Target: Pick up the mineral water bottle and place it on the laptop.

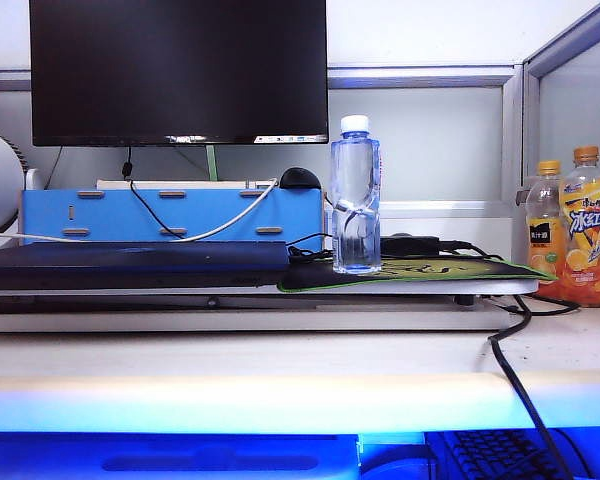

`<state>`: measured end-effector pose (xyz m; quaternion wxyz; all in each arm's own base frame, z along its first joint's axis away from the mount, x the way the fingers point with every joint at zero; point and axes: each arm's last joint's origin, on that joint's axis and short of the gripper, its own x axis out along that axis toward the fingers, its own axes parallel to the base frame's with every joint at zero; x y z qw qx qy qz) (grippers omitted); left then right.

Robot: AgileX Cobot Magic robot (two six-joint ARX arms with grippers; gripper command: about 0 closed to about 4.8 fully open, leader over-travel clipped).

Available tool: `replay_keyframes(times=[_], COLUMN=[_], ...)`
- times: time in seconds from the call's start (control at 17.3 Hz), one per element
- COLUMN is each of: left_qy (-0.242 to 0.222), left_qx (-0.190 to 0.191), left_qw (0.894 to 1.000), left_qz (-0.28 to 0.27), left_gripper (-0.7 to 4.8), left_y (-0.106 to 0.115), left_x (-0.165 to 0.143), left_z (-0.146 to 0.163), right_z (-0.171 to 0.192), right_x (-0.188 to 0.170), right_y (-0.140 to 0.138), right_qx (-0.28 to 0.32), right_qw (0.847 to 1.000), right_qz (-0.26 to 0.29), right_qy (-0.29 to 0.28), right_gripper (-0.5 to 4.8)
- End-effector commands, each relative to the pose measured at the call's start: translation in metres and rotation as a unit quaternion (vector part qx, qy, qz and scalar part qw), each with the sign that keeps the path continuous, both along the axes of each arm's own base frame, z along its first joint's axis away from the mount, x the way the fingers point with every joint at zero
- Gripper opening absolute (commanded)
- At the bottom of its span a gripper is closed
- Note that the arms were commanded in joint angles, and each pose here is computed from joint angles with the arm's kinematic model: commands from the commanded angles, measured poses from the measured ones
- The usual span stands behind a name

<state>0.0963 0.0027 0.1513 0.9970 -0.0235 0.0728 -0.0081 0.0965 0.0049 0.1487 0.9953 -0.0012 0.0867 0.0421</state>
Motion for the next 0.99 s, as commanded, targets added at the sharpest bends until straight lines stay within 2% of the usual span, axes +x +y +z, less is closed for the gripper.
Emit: replay_keyframes(times=[0.06, 0.41, 0.46, 0.52, 0.58, 0.7, 0.75, 0.99], left_qy=[-0.001, -0.001, -0.001, -0.001, -0.001, -0.001, -0.001, -0.001], left_qx=[0.001, 0.001, 0.001, 0.001, 0.001, 0.001, 0.001, 0.001], left_qw=[1.000, 1.000, 1.000, 1.000, 1.000, 1.000, 1.000, 1.000], left_qz=[0.000, 0.000, 0.000, 0.000, 0.000, 0.000, 0.000, 0.000], left_gripper=[-0.02, -0.02, -0.02, -0.02, -0.02, -0.02, -0.02, -0.02], left_y=[0.000, 0.000, 0.000, 0.000, 0.000, 0.000, 0.000, 0.000], left_x=[0.000, 0.000, 0.000, 0.000, 0.000, 0.000, 0.000, 0.000], left_z=[0.000, 0.000, 0.000, 0.000, 0.000, 0.000, 0.000, 0.000], right_z=[0.000, 0.002, 0.008, 0.015, 0.025, 0.042, 0.049, 0.075], right_x=[0.000, 0.001, 0.001, 0.001, 0.001, -0.002, -0.002, 0.010], right_y=[0.000, 0.000, 0.000, 0.001, 0.002, 0.003, 0.004, 0.011], right_qx=[0.002, 0.004, 0.032, 0.086, 0.147, 0.209, 0.226, 0.226], right_qw=[1.000, 1.000, 0.999, 0.994, 0.982, 0.965, 0.962, 0.957], right_qz=[0.000, 0.001, 0.002, 0.006, 0.020, 0.055, 0.072, 0.167], right_qy=[-0.002, -0.015, -0.039, -0.072, -0.113, -0.147, -0.139, -0.078], right_gripper=[0.23, 0.22, 0.22, 0.22, 0.22, 0.22, 0.22, 0.22])
